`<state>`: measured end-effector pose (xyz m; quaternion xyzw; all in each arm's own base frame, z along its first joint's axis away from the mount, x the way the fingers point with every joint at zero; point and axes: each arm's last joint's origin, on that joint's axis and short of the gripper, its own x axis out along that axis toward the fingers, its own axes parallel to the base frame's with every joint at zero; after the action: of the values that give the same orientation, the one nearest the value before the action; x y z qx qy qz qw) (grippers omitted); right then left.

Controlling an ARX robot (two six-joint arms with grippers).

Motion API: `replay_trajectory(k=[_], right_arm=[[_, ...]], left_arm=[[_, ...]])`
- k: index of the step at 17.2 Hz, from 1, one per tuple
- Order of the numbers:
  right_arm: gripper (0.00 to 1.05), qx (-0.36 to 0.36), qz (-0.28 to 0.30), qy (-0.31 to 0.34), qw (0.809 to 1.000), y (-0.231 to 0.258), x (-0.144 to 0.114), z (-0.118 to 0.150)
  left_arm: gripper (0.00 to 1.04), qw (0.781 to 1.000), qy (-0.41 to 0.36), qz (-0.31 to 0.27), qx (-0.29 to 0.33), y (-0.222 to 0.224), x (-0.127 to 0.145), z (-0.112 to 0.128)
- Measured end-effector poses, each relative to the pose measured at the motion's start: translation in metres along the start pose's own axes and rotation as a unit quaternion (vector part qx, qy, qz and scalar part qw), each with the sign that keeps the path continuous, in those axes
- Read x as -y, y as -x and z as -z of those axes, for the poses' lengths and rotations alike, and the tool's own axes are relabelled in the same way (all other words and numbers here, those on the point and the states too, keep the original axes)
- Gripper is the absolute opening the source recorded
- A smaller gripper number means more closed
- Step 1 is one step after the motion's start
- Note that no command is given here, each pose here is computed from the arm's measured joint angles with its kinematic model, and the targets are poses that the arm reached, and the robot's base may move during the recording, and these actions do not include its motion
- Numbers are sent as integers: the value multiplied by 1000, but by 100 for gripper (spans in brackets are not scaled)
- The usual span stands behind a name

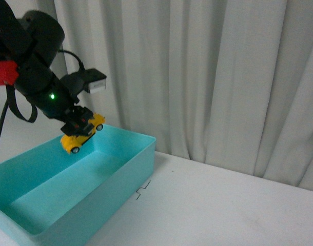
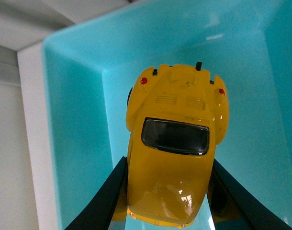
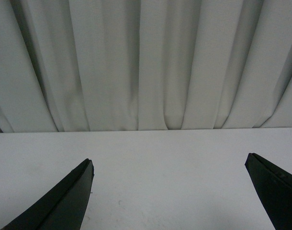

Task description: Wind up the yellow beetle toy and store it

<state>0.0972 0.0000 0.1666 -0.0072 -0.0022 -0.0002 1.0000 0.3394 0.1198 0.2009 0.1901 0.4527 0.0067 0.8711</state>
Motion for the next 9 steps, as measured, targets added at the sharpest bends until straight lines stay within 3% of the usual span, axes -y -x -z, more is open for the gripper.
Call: replay_trajectory(k=[9], right_arm=[[98, 0, 0, 0, 1000, 0, 0, 0]], left_arm=[[40, 998, 20, -8, -52, -55, 11, 26]])
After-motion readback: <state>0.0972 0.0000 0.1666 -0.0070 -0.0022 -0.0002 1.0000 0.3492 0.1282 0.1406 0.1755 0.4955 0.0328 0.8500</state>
